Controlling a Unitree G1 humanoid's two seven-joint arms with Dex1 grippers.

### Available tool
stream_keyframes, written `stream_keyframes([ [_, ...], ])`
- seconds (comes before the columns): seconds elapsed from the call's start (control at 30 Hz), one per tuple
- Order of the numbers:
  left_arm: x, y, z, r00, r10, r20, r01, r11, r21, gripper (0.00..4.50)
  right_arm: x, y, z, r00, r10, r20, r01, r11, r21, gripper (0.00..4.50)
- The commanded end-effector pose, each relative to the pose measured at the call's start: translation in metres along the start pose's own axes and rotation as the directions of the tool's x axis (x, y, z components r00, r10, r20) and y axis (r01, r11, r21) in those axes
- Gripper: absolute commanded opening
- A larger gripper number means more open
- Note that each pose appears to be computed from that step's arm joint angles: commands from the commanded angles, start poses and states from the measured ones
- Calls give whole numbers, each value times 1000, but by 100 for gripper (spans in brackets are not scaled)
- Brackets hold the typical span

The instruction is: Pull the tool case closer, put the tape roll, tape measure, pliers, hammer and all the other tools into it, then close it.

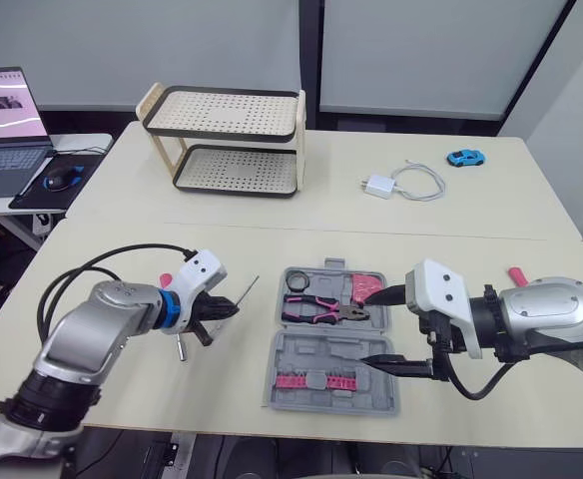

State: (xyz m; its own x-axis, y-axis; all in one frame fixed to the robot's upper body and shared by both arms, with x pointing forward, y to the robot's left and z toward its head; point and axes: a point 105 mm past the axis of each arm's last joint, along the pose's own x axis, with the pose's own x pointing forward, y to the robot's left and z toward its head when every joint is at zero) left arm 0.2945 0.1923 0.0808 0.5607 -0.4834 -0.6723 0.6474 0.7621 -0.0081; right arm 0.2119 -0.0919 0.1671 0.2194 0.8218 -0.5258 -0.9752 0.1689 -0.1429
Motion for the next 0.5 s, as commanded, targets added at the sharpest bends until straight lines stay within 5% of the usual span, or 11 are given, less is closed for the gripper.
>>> stream_keyframes([
  [0.03, 1, 6, 7, 992, 121, 45, -118, 991, -67, 10, 1, 0, 5, 1000, 8, 15, -7, 1000, -30, 450],
  [0.5, 35, 14, -2, 965, 261, 18, -254, 954, -161, 10, 4, -14, 0, 998, -59, 9, 60, 997, -51, 450],
])
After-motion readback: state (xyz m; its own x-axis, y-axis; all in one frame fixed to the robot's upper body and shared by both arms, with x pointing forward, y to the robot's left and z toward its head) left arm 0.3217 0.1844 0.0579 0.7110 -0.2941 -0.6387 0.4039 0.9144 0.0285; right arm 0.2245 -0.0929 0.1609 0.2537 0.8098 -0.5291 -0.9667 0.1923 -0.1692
